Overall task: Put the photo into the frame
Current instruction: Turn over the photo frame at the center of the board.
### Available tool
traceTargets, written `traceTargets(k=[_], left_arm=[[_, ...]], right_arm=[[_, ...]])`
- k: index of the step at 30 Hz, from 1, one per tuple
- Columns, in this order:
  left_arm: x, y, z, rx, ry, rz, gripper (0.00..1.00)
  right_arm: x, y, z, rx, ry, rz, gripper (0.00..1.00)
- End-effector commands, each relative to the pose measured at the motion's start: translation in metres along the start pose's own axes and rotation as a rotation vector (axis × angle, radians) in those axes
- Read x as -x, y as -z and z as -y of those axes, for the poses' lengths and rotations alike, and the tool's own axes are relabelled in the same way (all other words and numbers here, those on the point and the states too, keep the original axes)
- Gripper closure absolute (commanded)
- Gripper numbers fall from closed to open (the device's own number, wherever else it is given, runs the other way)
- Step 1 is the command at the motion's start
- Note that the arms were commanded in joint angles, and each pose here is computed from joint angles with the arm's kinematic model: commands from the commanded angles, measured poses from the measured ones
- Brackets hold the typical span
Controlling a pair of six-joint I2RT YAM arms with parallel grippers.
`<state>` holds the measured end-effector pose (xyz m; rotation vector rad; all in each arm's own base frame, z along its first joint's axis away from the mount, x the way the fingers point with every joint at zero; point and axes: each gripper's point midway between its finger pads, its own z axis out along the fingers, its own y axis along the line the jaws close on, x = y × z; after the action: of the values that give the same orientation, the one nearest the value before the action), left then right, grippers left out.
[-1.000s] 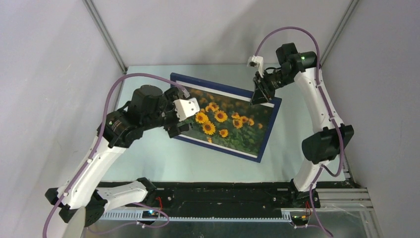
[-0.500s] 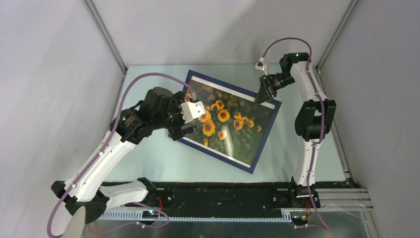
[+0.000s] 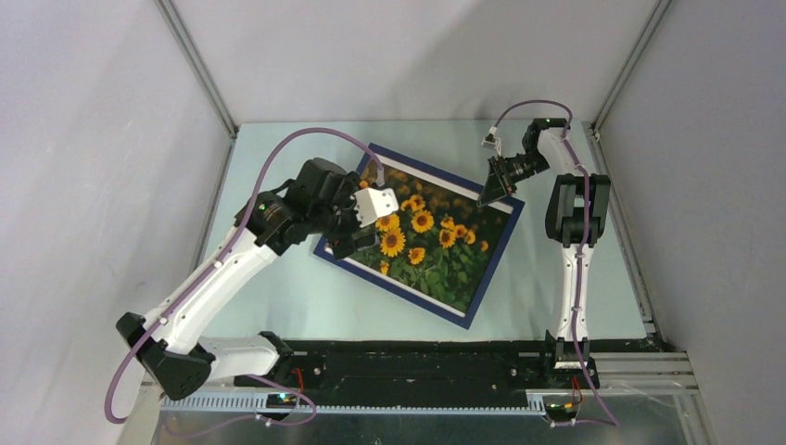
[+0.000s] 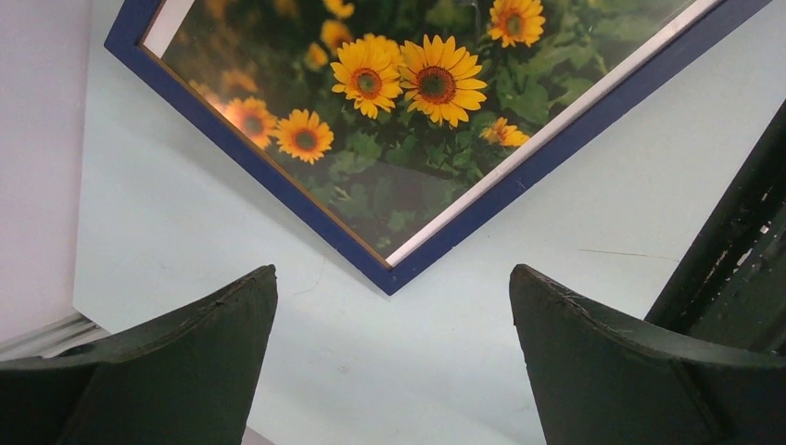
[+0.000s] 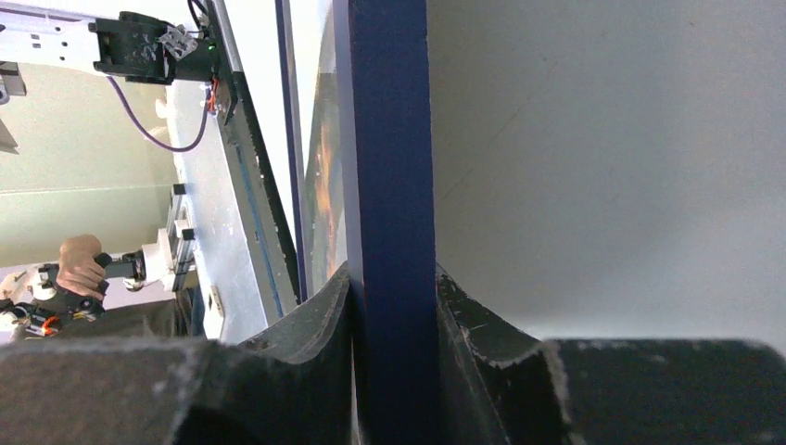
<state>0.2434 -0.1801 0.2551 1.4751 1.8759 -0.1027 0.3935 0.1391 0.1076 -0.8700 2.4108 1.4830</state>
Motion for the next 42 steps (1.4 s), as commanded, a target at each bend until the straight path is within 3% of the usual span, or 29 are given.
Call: traceTargets(k=[1, 10, 24, 32, 35, 42], left_arm=[[0.012, -0.003, -0.005, 0.002, 0.019, 0.039, 0.0], [0.009, -0.013, -0.002, -0.019, 0.032, 0.025, 0.0], [0.005, -0.021, 0.0, -0.032, 0.051, 0.009, 0.0], [0.004, -0.024, 0.0, -0.037, 0.052, 0.0, 0.0], [0.003, -0.025, 0.001, -0.038, 0.053, -0.003, 0.0], [0.0, -0.024, -0.001, -0.023, 0.057, -0.012, 0.0]], right_arm=[[-0.002, 0.011, 0.029, -0.147, 0.102, -0.083, 0.76], [-0.014, 0.021, 0.048, -0.16, 0.055, -0.076, 0.7], [-0.038, 0.023, 0.08, -0.262, -0.008, -0.164, 0.56], [-0.04, 0.029, 0.098, -0.343, -0.024, -0.179, 0.36], [-0.038, 0.033, 0.102, -0.371, -0.024, -0.177, 0.04], [-0.031, 0.049, 0.092, -0.421, -0.02, -0.147, 0.01]])
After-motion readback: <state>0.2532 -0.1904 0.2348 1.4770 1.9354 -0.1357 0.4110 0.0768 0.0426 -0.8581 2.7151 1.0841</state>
